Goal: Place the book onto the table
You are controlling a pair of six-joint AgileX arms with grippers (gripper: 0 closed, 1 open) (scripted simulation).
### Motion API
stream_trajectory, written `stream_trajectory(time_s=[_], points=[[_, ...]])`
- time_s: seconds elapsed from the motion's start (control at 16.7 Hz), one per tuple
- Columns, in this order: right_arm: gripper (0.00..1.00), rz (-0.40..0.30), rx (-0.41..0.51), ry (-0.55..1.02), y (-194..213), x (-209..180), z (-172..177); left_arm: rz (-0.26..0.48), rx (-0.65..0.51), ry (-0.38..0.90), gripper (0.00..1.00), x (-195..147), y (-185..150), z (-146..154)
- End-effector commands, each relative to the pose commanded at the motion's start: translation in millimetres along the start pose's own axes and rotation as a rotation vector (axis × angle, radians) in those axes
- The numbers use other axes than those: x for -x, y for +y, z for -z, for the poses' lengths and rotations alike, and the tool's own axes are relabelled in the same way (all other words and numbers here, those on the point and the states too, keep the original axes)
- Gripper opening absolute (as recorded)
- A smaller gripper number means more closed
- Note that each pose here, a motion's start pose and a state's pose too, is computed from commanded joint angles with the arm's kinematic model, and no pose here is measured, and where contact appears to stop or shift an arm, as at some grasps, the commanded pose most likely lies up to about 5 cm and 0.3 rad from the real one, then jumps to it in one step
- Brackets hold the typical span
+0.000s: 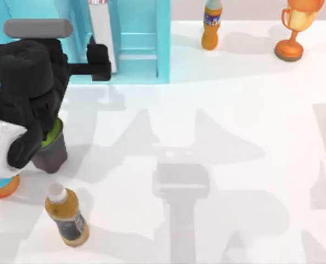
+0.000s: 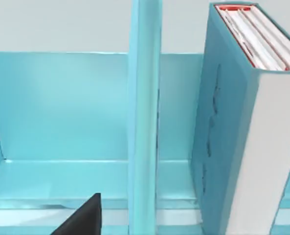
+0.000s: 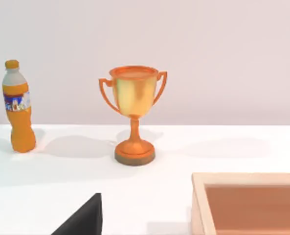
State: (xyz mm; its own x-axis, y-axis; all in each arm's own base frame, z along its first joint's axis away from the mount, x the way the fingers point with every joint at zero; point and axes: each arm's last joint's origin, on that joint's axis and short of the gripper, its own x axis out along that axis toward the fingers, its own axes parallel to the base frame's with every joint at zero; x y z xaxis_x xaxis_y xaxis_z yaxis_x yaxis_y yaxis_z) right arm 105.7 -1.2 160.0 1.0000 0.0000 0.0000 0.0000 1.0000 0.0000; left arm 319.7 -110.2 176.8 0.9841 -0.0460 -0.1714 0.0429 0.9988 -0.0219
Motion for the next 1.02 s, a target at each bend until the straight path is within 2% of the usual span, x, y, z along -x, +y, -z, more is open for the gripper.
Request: stream_trajectory(time_s=[0.18,0.42,0.78,1.02], points=[[1.0,0.0,0.0,0.0,0.0,0.0,0.0,-0.003,-0.013,0.018,1.0,-30.9,-22.7,31.2],[1.0,0.0,0.0,0.0,0.0,0.0,0.0,-0.001,-0.027,0.029,1.0,-44.6,-39.1,57.5],[1.0,0.0,0.0,0.0,0.0,0.0,0.0,-0.003,-0.029,0.034,1.0,-45.1,-37.8,59.4],[1.0,0.0,0.0,0.0,0.0,0.0,0.0,-0.001,-0.027,0.027,1.0,-66.2,-39.0,52.0]])
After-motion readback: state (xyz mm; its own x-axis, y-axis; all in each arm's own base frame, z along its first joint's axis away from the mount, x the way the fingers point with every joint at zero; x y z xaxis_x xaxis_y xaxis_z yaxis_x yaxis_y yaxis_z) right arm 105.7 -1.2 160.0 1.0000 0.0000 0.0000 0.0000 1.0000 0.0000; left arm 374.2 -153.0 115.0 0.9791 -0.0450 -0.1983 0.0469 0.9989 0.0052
